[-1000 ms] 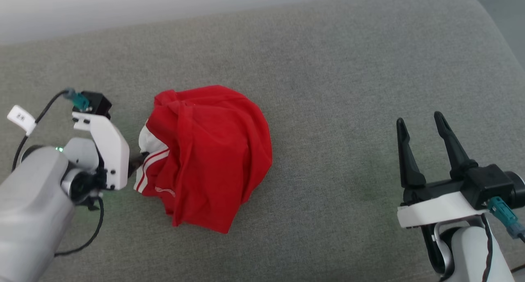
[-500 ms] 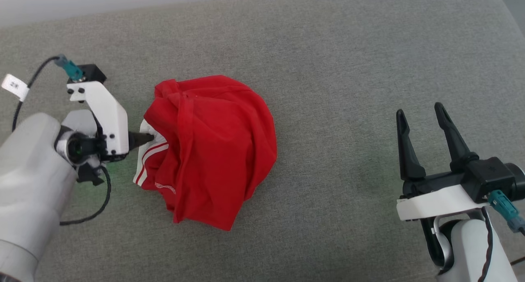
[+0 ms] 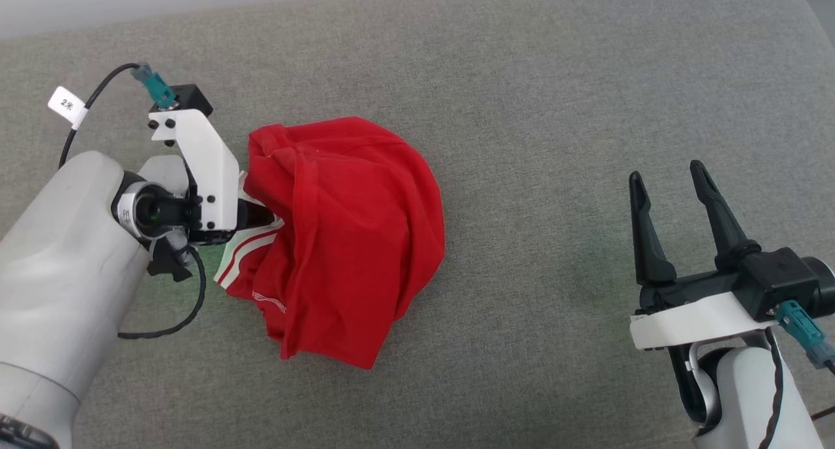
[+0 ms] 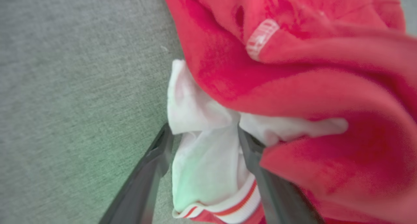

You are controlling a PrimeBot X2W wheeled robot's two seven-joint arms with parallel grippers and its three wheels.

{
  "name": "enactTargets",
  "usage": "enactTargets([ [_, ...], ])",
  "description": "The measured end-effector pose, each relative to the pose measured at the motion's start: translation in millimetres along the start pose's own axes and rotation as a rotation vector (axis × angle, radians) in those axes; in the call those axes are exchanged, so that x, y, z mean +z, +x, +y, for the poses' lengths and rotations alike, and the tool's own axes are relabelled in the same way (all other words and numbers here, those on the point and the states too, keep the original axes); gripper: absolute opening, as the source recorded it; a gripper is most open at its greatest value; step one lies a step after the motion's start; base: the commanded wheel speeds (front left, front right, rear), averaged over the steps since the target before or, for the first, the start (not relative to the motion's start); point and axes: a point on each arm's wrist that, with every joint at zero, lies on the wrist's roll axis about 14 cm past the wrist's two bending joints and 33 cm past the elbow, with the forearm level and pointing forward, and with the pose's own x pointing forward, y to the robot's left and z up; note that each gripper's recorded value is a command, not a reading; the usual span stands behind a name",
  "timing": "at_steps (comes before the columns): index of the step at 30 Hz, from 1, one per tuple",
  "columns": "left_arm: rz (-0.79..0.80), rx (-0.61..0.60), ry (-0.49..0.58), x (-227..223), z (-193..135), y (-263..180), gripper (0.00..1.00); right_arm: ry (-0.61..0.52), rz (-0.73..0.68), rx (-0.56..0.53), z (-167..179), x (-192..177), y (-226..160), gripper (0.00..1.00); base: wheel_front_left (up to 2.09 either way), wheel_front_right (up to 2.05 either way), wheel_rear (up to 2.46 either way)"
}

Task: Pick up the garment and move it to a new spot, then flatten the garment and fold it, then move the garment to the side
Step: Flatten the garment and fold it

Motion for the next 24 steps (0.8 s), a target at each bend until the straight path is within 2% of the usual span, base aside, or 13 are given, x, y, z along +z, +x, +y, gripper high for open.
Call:
enactTargets([
  [2,0.000,0.015,0.007,-2,3,3,1.00,0.000,0.004,-0.001,0,-1,0,1.00,0.00,0.00,0.00],
  [3,0.007,0.023,0.001,-5,5,5,0.73,-0.001,0.005,-0.001,0,-2,0,1.00,0.00,0.00,0.00],
  [4,0.016,0.027,0.009,-8,5,7,0.27,-0.001,0.006,-0.001,-1,-2,0,1.00,0.00,0.00,0.00],
  [5,0.013,0.033,0.015,-8,7,7,0.00,-0.001,0.006,-0.002,-1,-2,0,1.00,0.00,0.00,0.00],
  [13,-0.055,0.078,0.037,-11,24,-6,0.00,-0.005,-0.004,-0.013,-4,3,-3,1.00,0.00,0.00,0.00],
  [20,-0.185,0.182,0.005,-6,62,-57,0.00,0.001,-0.012,0.023,9,5,-5,1.00,0.00,0.00,0.00],
  [24,-0.200,0.257,-0.035,-23,86,-79,0.00,0.004,-0.023,0.048,18,9,-3,1.00,0.00,0.00,0.00],
])
